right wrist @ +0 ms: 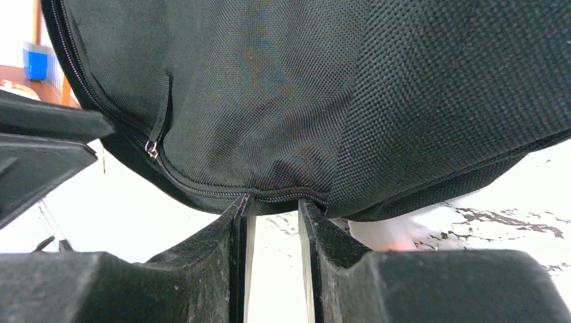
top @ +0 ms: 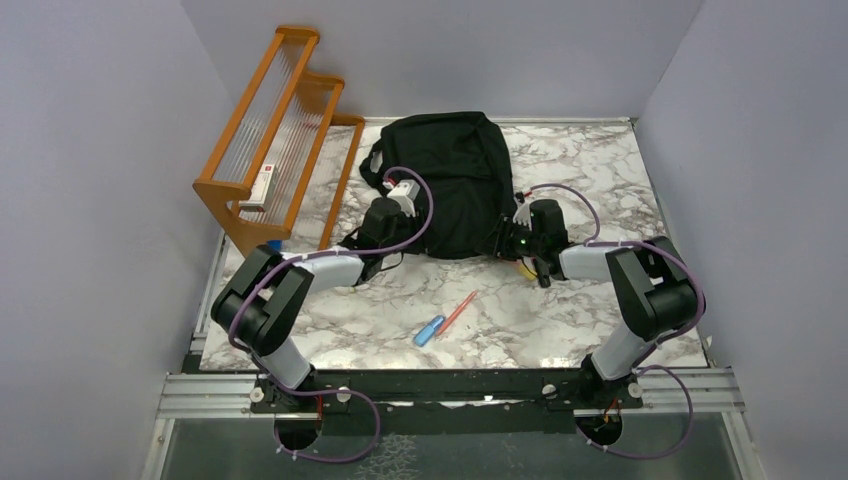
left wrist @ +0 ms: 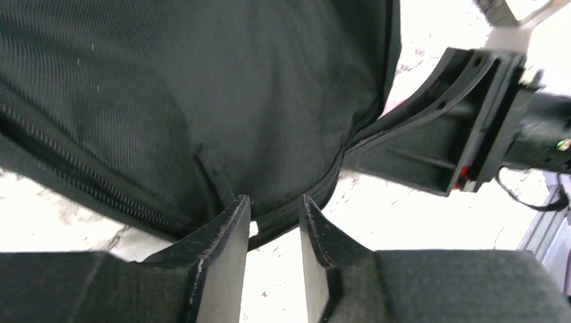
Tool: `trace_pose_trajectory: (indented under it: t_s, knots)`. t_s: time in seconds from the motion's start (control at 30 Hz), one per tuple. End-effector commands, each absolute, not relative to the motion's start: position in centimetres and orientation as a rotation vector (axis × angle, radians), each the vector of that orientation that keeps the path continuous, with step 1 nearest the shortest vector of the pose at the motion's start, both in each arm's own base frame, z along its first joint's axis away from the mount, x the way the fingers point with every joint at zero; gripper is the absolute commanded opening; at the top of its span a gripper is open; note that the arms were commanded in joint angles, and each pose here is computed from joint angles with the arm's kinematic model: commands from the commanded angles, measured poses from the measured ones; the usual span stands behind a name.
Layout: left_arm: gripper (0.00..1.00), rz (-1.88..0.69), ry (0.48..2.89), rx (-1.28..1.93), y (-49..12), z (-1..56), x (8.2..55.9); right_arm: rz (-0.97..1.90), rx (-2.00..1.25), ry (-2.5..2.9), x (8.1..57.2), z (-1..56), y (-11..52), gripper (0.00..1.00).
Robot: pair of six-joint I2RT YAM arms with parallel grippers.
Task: Pack the student bag
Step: Zip the student bag at the center of the board.
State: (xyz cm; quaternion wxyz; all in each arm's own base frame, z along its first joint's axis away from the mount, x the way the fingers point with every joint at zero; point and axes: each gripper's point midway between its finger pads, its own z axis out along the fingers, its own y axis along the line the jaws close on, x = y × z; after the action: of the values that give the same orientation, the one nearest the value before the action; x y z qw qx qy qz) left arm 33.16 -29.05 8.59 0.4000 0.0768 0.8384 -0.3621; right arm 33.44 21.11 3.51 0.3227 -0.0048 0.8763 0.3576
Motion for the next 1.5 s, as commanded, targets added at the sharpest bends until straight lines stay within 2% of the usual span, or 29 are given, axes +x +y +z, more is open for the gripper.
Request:
trace_pose_trajectory:
  t_s: [0.0, 0.13, 0.23, 0.5, 0.77, 0.97, 1.1, 1.47]
  knots:
    - [0.37, -0.929, 2.061, 0.197, -29.7, 11.6, 34.8, 0.851, 0.002, 2.435, 31.2, -0.2, 19.8, 0.35]
    - [0.51, -0.83, 2.108, 0.198, -29.1, 10.6, 36.1, 0.858, -0.003, 2.433, 31.1, -0.1, 19.8, 0.35]
    - [0.56, -0.78, 2.157, 0.216, -29.0, 9.8, 36.7, 0.852, -0.004, 2.432, 31.2, -0.2, 19.8, 0.35]
    - [0.57, -0.698, 2.288, 0.256, -29.1, 6.8, 37.1, 0.86, -0.002, 2.439, 31.0, -0.3, 19.9, 0.35]
    - [0.62, -0.733, 2.373, 0.272, -28.9, 4.6, 34.3, 0.866, -0.004, 2.444, 31.0, -0.4, 19.9, 0.35]
    - [0.62, -0.768, 2.415, 0.296, -29.3, 3.1, 32.6, 0.869, -0.001, 2.449, 31.1, -0.6, 20.0, 0.35]
    - [0.56, -0.758, 2.434, 0.305, -29.1, 2.2, 32.3, 0.874, -0.002, 2.447, 31.1, -0.5, 20.1, 0.35]
    - [0.14, -0.805, 2.388, 0.323, -30.6, 3.1, 33.7, 0.861, -0.007, 2.455, 30.8, -0.4, 19.8, 0.35]
